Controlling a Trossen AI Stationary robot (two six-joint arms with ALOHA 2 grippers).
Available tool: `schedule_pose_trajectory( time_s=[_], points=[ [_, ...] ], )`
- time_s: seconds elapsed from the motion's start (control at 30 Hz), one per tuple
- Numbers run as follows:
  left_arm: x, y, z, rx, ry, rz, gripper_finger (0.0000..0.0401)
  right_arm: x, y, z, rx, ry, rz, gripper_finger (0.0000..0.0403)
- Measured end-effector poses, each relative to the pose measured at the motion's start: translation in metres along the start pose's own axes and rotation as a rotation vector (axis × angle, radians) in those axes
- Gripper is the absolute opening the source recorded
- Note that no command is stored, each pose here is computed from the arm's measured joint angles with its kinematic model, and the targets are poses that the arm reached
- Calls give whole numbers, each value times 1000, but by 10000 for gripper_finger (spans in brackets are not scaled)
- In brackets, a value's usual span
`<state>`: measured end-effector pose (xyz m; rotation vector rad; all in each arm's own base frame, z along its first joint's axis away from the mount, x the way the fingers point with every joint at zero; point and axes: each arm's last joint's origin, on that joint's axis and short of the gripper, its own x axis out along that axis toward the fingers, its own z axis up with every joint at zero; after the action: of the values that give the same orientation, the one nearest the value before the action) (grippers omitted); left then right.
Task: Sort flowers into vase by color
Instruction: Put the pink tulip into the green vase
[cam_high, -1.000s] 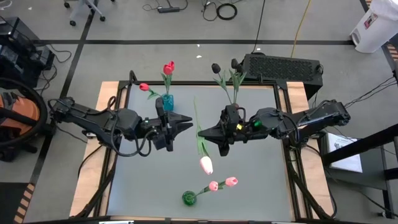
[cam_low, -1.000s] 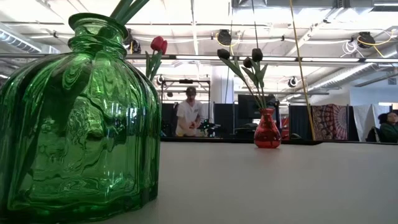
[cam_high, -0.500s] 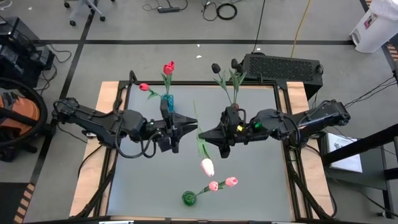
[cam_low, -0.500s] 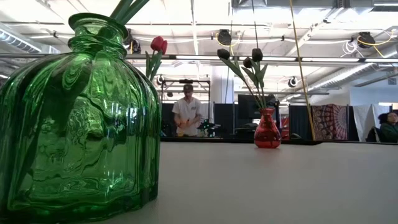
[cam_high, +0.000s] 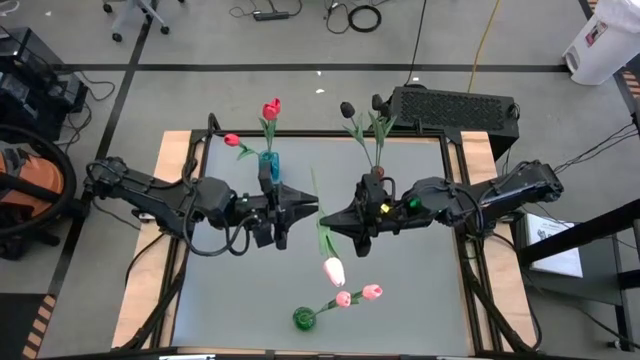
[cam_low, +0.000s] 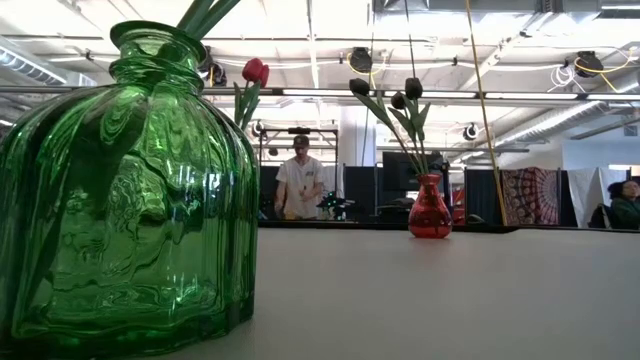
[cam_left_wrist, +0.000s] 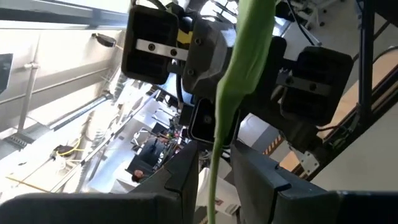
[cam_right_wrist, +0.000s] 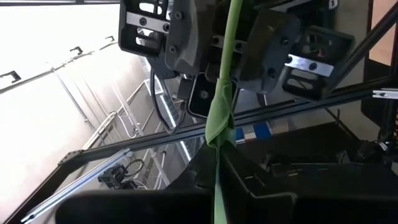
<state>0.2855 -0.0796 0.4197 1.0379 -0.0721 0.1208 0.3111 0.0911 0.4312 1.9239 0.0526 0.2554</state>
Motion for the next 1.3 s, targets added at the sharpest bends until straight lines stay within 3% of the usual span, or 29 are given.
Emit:
schedule_pose_trajectory(
  time_s=[1.13, 1.3],
  points=[
    [6, -6, -2, -49, 6, -15, 102, 0, 0, 0, 79, 9, -2, 0],
    [12, -14, -4, -40, 18, -31, 83, 0, 0, 0, 77, 8, -4, 0]
  ],
)
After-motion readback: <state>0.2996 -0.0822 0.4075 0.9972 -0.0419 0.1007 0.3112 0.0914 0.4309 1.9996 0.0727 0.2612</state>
